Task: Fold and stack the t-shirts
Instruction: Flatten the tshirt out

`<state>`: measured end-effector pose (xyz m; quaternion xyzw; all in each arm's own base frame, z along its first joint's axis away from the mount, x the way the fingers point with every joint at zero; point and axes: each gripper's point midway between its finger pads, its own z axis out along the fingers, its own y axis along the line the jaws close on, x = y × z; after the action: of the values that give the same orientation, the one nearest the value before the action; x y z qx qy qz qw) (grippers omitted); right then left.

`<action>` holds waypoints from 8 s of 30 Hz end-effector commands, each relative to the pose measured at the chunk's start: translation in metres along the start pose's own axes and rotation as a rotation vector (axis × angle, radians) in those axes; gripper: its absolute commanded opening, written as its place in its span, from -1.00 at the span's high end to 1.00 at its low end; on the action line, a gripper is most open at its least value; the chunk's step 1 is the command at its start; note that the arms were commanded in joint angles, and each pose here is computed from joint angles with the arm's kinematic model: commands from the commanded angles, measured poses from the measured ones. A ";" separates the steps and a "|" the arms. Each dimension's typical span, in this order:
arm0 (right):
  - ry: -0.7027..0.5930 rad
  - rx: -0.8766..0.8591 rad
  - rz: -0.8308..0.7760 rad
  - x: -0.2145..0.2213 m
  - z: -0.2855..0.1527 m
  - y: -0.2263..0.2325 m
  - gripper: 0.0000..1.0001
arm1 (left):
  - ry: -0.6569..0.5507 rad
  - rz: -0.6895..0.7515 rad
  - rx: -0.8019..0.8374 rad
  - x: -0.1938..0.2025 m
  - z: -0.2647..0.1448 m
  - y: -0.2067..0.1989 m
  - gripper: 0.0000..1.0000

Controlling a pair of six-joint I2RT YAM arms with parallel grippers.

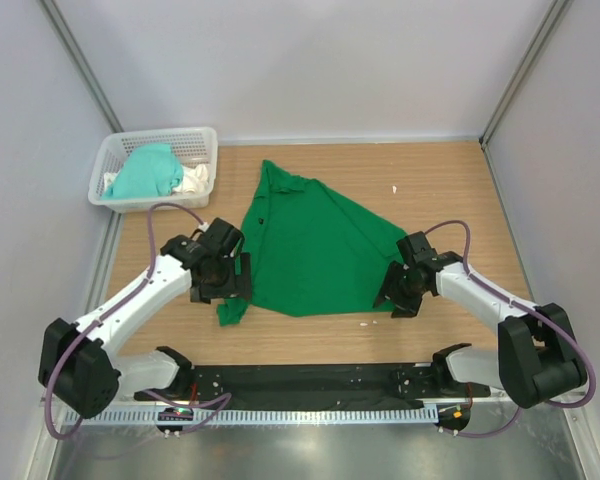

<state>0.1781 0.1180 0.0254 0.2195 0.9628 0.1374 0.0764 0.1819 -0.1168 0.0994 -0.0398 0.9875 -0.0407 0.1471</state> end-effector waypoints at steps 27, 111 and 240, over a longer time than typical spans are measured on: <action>-0.050 -0.009 -0.015 -0.018 0.003 0.009 0.36 | -0.015 0.303 -0.237 -0.059 0.088 -0.031 0.94; -0.155 -0.098 0.104 -0.122 -0.010 0.008 0.07 | -0.247 -0.271 0.103 -0.077 -0.055 0.014 -0.33; -0.227 0.029 -0.012 -0.122 -0.084 -0.023 0.98 | 0.044 0.027 0.292 -0.122 0.098 -0.082 0.18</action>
<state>0.2497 0.0233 0.0983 0.2400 0.9528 0.0892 0.1630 0.3136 -0.1881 0.0379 -0.0232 0.9805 -0.1682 0.0991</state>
